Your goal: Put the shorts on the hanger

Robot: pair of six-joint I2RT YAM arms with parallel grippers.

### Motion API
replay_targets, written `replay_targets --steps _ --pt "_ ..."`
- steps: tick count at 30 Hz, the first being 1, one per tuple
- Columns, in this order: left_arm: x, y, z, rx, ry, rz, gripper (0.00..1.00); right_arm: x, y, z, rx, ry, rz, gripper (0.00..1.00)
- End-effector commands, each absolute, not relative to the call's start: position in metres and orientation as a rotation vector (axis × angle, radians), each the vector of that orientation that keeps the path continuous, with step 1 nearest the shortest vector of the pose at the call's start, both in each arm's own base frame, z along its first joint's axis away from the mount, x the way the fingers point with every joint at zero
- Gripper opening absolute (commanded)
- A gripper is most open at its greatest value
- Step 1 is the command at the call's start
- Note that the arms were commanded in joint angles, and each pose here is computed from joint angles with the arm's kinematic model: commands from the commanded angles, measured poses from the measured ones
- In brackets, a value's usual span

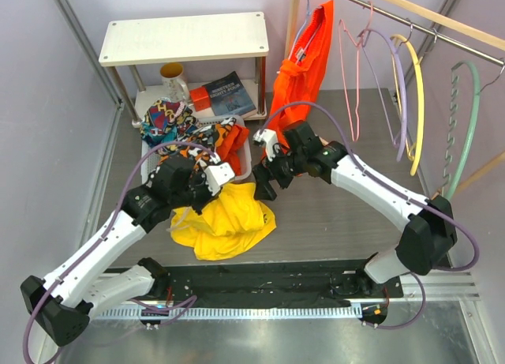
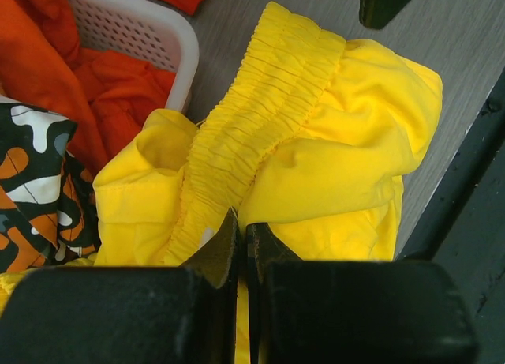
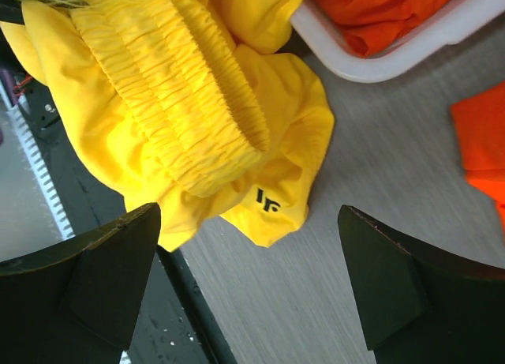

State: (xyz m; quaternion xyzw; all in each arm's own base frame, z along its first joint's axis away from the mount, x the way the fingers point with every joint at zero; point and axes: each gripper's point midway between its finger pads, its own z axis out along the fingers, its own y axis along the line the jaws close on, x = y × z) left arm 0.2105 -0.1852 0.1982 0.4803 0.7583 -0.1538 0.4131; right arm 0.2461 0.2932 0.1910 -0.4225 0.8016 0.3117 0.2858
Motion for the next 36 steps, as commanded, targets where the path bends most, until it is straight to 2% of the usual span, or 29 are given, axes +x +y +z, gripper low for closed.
replay_targets --steps 1,7,9,12,13,14,15,16,17,20,22,27,32,36 --pt "0.227 -0.19 0.217 1.132 1.848 -0.357 0.0 0.236 0.314 0.192 -1.074 2.146 1.027 1.0" --pt "0.223 -0.191 0.215 1.151 1.83 -0.372 0.0 0.237 0.34 0.179 -1.012 2.247 1.235 1.0" --pt "0.221 -0.19 0.21 1.162 1.837 -0.372 0.0 0.242 0.348 0.193 -0.975 2.23 1.307 0.96" --pt "0.218 -0.19 0.201 1.186 1.859 -0.38 0.0 0.242 0.355 0.205 -0.978 2.194 1.362 0.46" --pt "0.215 -0.19 0.199 1.211 1.869 -0.39 0.04 0.243 0.354 0.205 -0.985 2.188 1.35 0.27" --pt "0.208 -0.191 0.204 1.258 1.875 -0.415 0.09 0.245 0.351 0.205 -1.028 2.154 1.304 0.01" --pt "0.205 -0.19 0.2 1.295 1.92 -0.425 0.2 0.24 0.343 0.2 -1.054 2.177 1.266 0.01" --pt "0.2 -0.19 0.202 1.33 1.946 -0.443 0.36 0.245 0.334 0.193 -1.071 2.191 1.175 0.01" --pt "0.178 -0.185 0.197 1.417 1.999 -0.52 0.42 0.241 0.323 0.194 -1.125 2.168 1.105 0.01" --pt "0.187 -0.169 0.23 1.308 1.986 -0.598 0.63 0.237 0.281 0.17 -1.253 2.151 0.85 0.01" --pt "0.195 -0.147 0.245 1.249 1.947 -0.571 0.78 0.235 0.265 0.184 -1.327 2.013 0.732 0.01" --pt "0.204 -0.111 0.237 1.397 1.947 -0.456 0.84 0.239 0.241 0.18 -1.407 1.89 0.533 0.01" --pt "0.21 -0.104 0.222 1.695 1.744 -0.356 0.88 0.243 0.239 0.182 -1.465 1.816 0.48 0.01" --pt "0.218 -0.107 0.209 1.807 1.6 -0.306 0.91 0.246 0.238 0.186 -1.481 1.769 0.445 0.01"
